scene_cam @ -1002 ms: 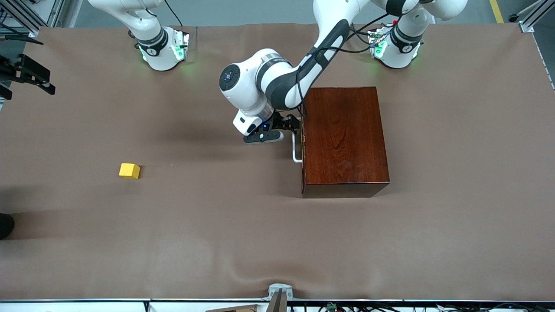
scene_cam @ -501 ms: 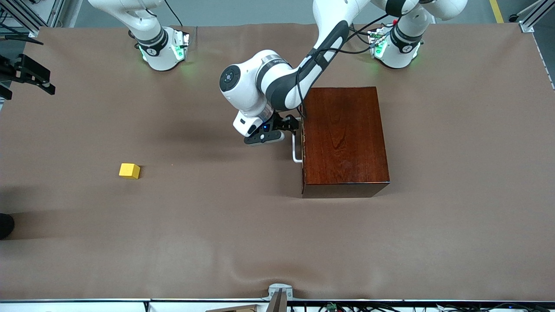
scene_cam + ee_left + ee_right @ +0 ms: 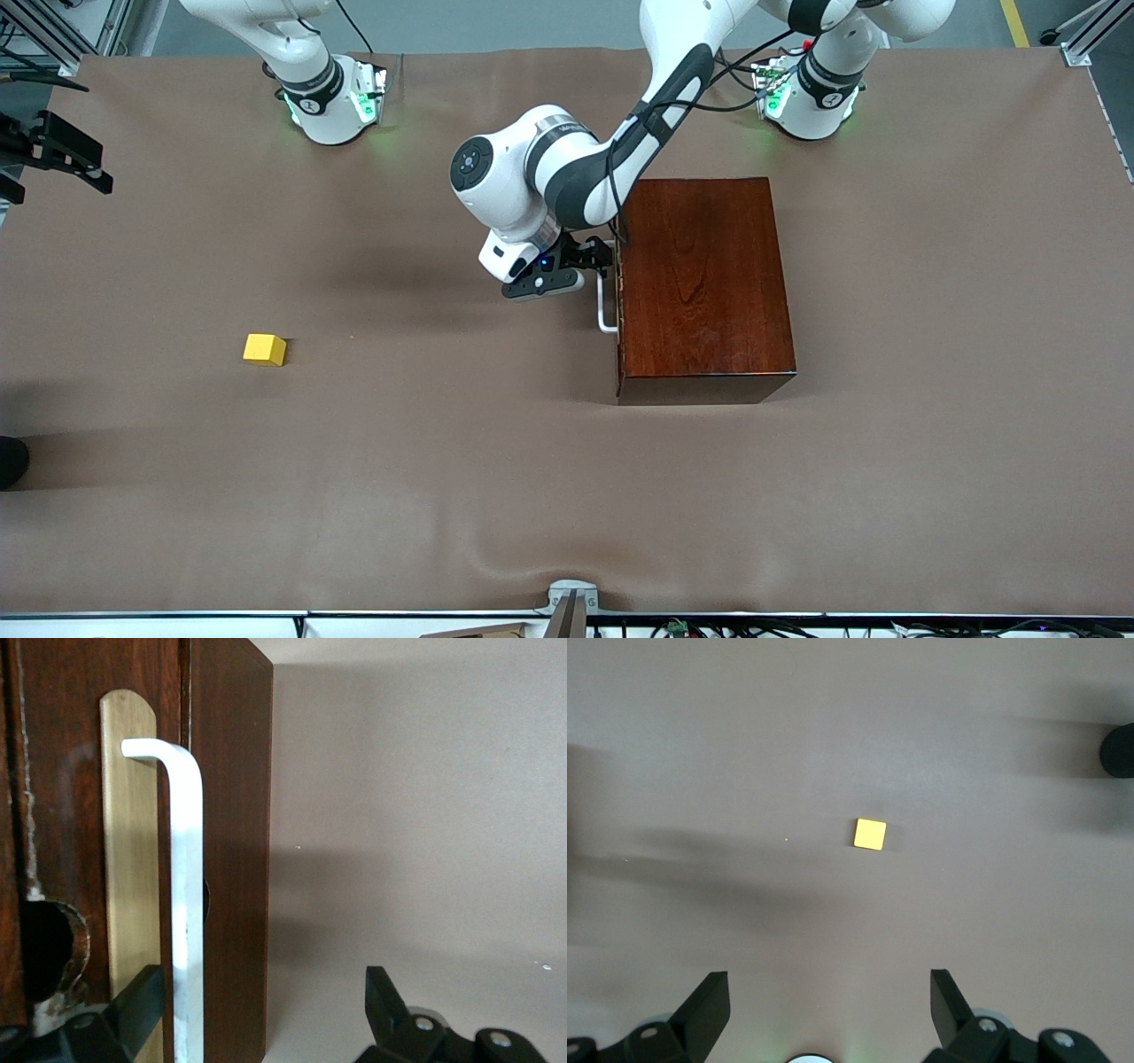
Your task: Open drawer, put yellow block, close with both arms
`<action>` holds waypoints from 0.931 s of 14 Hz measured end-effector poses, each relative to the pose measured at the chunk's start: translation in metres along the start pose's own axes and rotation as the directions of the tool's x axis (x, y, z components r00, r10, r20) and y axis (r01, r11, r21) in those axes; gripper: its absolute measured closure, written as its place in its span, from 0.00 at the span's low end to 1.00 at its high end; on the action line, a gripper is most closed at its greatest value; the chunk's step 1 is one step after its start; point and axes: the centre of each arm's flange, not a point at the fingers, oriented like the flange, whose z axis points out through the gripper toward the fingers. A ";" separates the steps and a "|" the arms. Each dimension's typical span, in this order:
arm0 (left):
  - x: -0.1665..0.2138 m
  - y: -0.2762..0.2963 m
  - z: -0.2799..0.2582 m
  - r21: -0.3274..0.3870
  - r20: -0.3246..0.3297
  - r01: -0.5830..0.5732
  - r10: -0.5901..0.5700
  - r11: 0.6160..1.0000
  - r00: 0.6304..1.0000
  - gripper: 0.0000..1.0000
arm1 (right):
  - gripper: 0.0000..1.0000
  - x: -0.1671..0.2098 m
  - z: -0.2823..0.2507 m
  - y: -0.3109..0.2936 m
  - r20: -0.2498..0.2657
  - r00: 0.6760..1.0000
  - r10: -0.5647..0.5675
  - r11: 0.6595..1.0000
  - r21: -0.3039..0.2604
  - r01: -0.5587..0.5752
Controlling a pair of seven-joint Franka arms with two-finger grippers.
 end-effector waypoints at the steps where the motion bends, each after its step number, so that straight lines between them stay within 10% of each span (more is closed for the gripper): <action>1: 0.000 0.001 0.002 0.003 0.002 0.001 -0.001 1.000 1.000 0.00 | 0.00 0.000 0.000 0.000 0.000 1.000 0.000 1.000 0.000 0.000; 13: 0.001 0.007 0.009 -0.017 -0.012 0.037 -0.037 0.999 0.999 0.00 | 0.00 0.000 0.000 0.000 0.000 1.000 -0.001 1.000 0.000 0.001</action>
